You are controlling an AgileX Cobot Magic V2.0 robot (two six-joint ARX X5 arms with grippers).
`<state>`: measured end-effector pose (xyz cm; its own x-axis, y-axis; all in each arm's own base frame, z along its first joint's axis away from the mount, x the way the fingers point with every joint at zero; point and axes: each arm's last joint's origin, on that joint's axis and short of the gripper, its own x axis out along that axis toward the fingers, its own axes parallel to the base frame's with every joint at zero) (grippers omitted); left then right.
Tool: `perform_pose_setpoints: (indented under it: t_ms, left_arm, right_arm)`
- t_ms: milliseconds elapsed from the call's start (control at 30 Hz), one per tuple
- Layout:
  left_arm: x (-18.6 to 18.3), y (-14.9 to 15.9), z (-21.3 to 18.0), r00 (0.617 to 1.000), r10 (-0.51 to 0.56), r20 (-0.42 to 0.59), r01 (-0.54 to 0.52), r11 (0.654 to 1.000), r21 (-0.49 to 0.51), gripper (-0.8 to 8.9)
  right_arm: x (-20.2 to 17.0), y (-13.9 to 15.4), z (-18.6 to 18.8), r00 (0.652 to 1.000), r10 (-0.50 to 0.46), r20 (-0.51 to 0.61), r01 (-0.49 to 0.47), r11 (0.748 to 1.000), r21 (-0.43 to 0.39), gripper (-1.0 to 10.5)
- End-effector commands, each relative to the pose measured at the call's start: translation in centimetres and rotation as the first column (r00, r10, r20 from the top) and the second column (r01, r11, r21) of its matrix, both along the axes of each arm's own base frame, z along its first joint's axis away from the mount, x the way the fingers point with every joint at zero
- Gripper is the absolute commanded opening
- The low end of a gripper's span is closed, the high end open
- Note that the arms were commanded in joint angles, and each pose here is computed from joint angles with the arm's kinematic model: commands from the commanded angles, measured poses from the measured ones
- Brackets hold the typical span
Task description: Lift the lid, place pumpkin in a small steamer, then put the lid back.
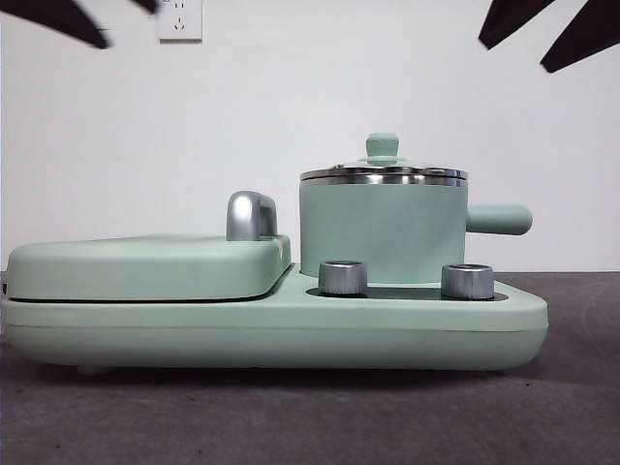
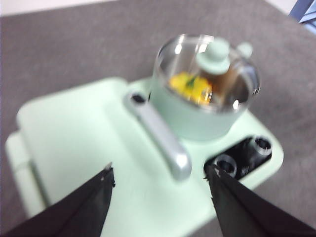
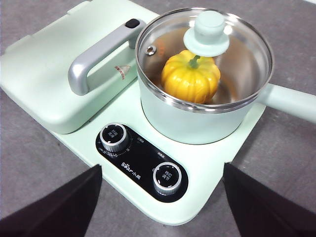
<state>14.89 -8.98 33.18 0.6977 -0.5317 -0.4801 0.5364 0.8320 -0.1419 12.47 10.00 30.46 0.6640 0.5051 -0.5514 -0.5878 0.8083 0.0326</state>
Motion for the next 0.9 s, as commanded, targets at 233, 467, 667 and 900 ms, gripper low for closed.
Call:
perform_pose_setpoints:
  t_ms: [233,467,667,900]
  left_arm:
    - [-4.0,2.9,-1.3,0.993,0.101,-0.053,-0.098,0.994,0.056,3.12]
    - [-5.0,3.4,-1.4,0.993,0.097,-0.067,-0.092,0.993,0.067,0.17]
    - [-5.2,3.5,-1.4,0.993,0.094,-0.077,-0.088,0.993,0.078,0.07]
    - [-5.3,3.6,-1.4,0.993,0.095,-0.075,-0.089,0.993,0.077,0.07]
  right_arm:
    - [0.3,0.5,-0.1,1.000,0.015,-0.001,-0.015,1.000,-0.003,3.8]
    - [0.3,0.5,-0.1,1.000,0.014,-0.013,-0.014,1.000,0.003,-0.4]
    - [0.1,0.5,0.0,0.999,0.031,-0.024,-0.030,0.999,0.028,0.1]
    - [0.3,0.6,0.4,1.000,0.029,0.012,-0.030,0.998,0.054,0.1]
